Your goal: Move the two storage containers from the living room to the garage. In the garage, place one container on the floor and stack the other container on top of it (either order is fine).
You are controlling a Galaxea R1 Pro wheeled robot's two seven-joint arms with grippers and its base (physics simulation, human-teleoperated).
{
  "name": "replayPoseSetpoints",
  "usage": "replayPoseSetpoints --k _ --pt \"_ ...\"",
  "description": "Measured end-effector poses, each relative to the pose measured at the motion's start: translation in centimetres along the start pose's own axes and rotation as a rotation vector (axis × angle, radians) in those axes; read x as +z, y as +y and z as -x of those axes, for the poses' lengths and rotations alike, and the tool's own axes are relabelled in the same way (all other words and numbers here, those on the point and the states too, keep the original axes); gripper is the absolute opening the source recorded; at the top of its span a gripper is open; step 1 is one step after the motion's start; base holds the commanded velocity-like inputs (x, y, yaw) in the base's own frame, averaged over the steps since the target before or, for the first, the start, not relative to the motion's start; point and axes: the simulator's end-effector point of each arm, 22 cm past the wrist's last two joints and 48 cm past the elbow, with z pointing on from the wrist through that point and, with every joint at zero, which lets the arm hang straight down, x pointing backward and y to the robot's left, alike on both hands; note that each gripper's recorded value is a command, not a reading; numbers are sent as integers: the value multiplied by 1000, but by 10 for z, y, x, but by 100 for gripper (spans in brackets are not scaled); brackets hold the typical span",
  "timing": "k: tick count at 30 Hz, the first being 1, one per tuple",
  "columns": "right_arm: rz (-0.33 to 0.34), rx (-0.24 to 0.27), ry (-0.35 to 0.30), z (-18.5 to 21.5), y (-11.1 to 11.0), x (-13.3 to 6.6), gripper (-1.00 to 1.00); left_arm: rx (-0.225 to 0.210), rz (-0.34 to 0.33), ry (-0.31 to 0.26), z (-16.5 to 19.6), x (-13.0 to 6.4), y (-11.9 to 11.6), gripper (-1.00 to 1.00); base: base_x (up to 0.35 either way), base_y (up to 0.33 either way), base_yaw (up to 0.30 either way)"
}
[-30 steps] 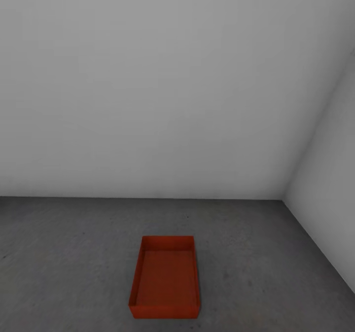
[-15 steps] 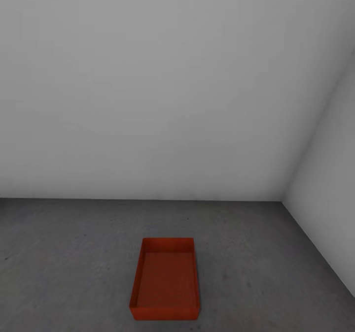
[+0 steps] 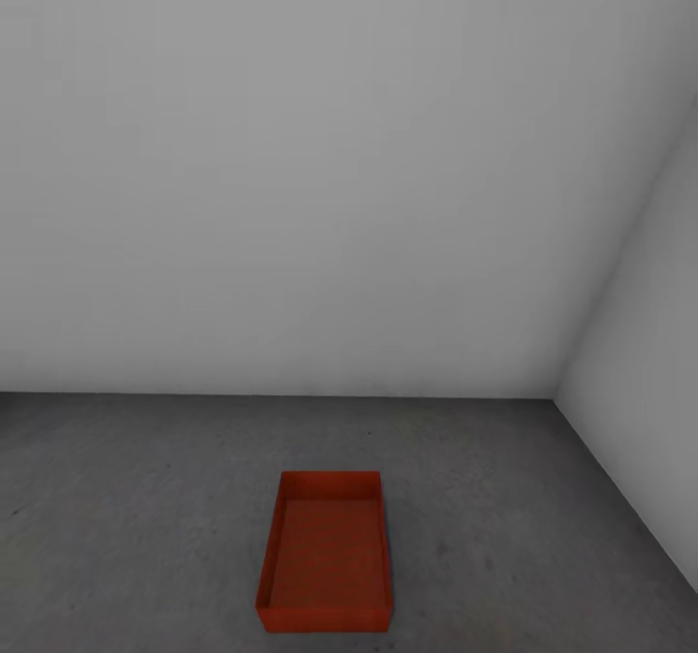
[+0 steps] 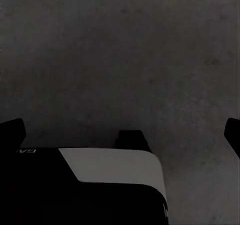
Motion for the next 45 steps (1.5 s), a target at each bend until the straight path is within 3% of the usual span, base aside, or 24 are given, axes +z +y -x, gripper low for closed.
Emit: replayPoseSetpoints --k 20,45 --pt "1 -3 0 7 -2 -29 100 0 1 0 6 -29 5 100 0 0 0" --pt "1 -2 -8 11 -2 -30 100 1 -3 2 0 -31 3 100 0 0 0"
